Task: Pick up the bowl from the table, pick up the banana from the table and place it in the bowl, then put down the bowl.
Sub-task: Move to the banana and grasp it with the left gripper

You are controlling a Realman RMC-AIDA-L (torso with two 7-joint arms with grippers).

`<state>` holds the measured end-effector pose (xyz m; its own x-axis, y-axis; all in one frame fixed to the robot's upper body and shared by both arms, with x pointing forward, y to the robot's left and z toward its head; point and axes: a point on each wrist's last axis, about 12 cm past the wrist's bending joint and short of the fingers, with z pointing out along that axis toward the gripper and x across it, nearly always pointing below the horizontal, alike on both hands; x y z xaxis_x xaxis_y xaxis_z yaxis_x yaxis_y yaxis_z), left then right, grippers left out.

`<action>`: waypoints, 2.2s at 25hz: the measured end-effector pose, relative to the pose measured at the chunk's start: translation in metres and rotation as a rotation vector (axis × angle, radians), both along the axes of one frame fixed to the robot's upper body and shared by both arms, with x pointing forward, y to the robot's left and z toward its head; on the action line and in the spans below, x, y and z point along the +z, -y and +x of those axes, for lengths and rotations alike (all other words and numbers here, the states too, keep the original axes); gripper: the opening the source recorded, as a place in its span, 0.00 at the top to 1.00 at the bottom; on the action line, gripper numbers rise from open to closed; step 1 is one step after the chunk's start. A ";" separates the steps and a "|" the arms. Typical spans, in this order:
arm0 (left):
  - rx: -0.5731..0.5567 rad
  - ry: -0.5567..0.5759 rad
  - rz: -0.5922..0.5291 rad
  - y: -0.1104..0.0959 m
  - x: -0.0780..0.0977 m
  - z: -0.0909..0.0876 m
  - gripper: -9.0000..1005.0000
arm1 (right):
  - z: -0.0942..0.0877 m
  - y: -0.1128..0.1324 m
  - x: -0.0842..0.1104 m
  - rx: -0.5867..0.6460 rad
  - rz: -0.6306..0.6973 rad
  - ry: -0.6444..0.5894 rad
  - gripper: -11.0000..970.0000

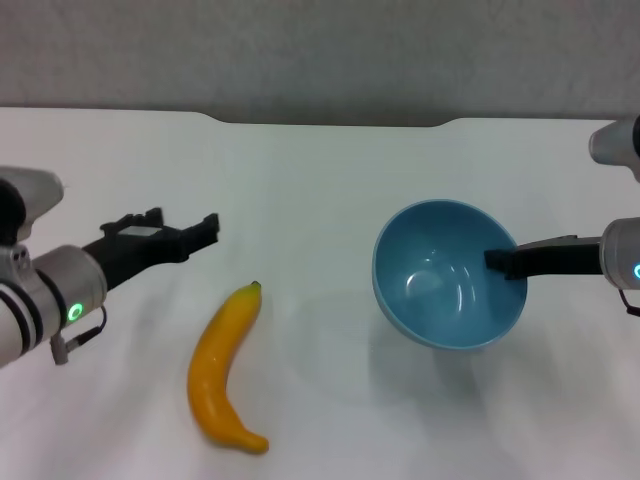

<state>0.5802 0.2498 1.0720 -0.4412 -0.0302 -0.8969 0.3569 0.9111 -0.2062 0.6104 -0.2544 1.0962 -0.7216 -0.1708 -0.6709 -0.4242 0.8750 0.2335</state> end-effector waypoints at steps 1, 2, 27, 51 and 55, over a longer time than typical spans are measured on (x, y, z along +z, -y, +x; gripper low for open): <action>-0.017 -0.009 -0.003 0.003 0.006 0.000 0.12 | 0.000 0.000 0.000 -0.001 0.000 0.000 0.96; -0.035 -0.027 -0.001 0.006 0.011 0.000 0.12 | -0.001 0.001 0.000 -0.003 0.001 -0.001 0.96; -0.129 -0.386 0.311 0.041 0.024 0.002 0.13 | 0.001 0.013 0.008 -0.046 0.019 0.024 0.96; -0.129 -0.407 0.344 0.055 0.013 -0.001 0.12 | 0.001 0.013 0.011 -0.048 0.021 0.040 0.96; -0.135 -0.429 0.367 0.056 0.006 0.000 0.12 | 0.001 0.012 0.010 -0.047 0.021 0.040 0.96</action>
<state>0.5803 0.1934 1.0782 -0.7458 0.3305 -0.5784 0.4292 0.9024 -0.0376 0.6109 -0.2667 1.1067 -0.7010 -0.1230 -0.7024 -0.3924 0.8890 0.2359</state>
